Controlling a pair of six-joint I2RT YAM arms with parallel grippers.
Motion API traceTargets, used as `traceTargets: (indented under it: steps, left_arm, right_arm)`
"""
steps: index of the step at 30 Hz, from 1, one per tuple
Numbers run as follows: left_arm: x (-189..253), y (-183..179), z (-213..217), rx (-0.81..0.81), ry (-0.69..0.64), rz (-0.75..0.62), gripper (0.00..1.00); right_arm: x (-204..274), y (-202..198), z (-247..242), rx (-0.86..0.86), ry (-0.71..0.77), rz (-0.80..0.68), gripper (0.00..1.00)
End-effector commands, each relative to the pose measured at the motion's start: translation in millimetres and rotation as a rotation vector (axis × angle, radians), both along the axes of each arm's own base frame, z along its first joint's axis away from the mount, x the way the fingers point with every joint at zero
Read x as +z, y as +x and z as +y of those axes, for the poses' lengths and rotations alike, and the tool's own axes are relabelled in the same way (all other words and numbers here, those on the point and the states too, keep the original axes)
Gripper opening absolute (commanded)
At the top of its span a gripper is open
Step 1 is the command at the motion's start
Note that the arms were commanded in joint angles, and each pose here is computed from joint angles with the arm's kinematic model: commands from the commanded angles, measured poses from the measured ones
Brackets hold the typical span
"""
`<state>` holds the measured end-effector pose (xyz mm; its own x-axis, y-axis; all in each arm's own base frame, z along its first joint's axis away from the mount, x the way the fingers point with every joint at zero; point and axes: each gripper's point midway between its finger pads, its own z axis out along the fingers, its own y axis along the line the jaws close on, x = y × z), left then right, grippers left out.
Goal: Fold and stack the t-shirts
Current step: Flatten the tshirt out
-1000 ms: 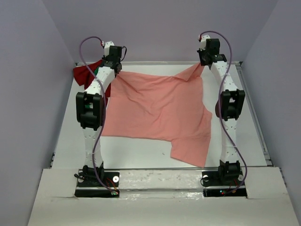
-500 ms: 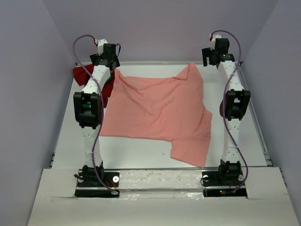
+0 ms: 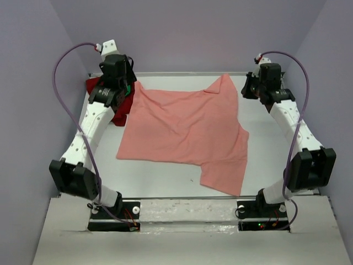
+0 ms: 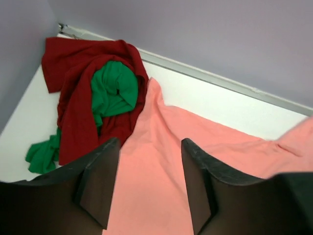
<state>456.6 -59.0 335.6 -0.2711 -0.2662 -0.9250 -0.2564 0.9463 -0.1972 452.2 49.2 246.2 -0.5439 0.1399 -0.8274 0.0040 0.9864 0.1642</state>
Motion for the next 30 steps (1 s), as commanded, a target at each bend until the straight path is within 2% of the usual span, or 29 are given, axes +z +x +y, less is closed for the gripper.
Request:
traceTargets:
  steps: [1, 3, 4, 7, 10, 15, 19, 30]
  left_arm:
    - [-15, -29, -17, -0.139, -0.023, -0.003, 0.29]
    - [-11, -30, -27, -0.194, -0.026, -0.018, 0.05]
    - [-11, -30, -29, -0.204, -0.019, -0.008, 0.00]
    - [-21, -18, -42, -0.220, 0.012, 0.066, 0.00]
    - [-33, -11, -50, -0.232, 0.003, 0.083, 0.00]
    - [-69, 17, -92, -0.327, -0.053, 0.167, 0.00]
    - [-105, 39, -125, -0.352, -0.038, 0.247, 0.00]
    - [-171, 69, -158, -0.379, -0.041, 0.360, 0.00]
  right_arm:
    - [-13, -22, 12, -0.004, 0.060, -0.008, 0.00]
    - [-25, -31, 4, -0.058, 0.055, 0.016, 0.00]
    - [-22, -35, 4, -0.059, 0.066, 0.010, 0.00]
    - [-33, -44, 7, -0.081, 0.111, 0.044, 0.00]
    - [-44, -50, 14, -0.086, 0.150, 0.071, 0.00]
    - [-82, -55, 3, -0.148, 0.102, 0.164, 0.00]
    - [-103, -65, 4, -0.175, 0.112, 0.209, 0.00]
    - [-169, -75, -1, -0.245, 0.052, 0.349, 0.00]
